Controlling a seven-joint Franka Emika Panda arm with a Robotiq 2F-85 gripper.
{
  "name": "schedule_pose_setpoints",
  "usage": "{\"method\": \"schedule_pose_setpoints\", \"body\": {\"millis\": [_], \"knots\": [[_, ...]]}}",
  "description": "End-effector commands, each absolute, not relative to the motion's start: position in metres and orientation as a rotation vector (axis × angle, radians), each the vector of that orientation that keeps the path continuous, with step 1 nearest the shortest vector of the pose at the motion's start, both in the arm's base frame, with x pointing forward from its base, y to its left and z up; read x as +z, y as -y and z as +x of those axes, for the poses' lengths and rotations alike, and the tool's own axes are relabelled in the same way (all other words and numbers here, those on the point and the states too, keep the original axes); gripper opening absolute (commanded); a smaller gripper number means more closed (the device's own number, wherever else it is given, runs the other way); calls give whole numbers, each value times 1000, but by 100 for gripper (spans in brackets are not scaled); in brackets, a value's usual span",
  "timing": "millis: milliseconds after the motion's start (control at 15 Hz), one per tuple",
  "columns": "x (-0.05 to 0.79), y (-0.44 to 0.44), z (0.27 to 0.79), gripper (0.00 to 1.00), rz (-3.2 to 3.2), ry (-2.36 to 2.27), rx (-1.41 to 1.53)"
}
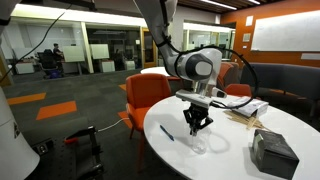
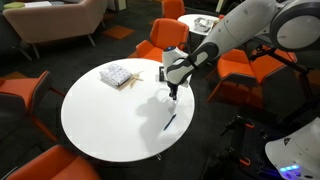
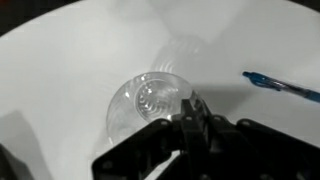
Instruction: Move the clear plastic cup
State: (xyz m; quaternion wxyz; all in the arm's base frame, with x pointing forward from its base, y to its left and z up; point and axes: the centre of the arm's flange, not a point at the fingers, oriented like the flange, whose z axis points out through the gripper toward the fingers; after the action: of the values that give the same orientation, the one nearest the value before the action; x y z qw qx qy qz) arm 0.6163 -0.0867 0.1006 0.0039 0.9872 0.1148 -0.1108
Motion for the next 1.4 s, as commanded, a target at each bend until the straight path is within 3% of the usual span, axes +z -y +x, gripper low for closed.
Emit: {"method": "schedule_pose_setpoints", "body": {"millis": [0,533,1067,1133,1200,1333], "knots": [[107,81,624,0,3071,-349,-314],[146,47,672,0,3064,-437,-141],[149,35,685,0,3067,-357,-101],[152,39,685,25,3061,-331,-93],[156,44,684,26,3058,-311,-84],[162,50,683,42,3064,-284,-78]]}}
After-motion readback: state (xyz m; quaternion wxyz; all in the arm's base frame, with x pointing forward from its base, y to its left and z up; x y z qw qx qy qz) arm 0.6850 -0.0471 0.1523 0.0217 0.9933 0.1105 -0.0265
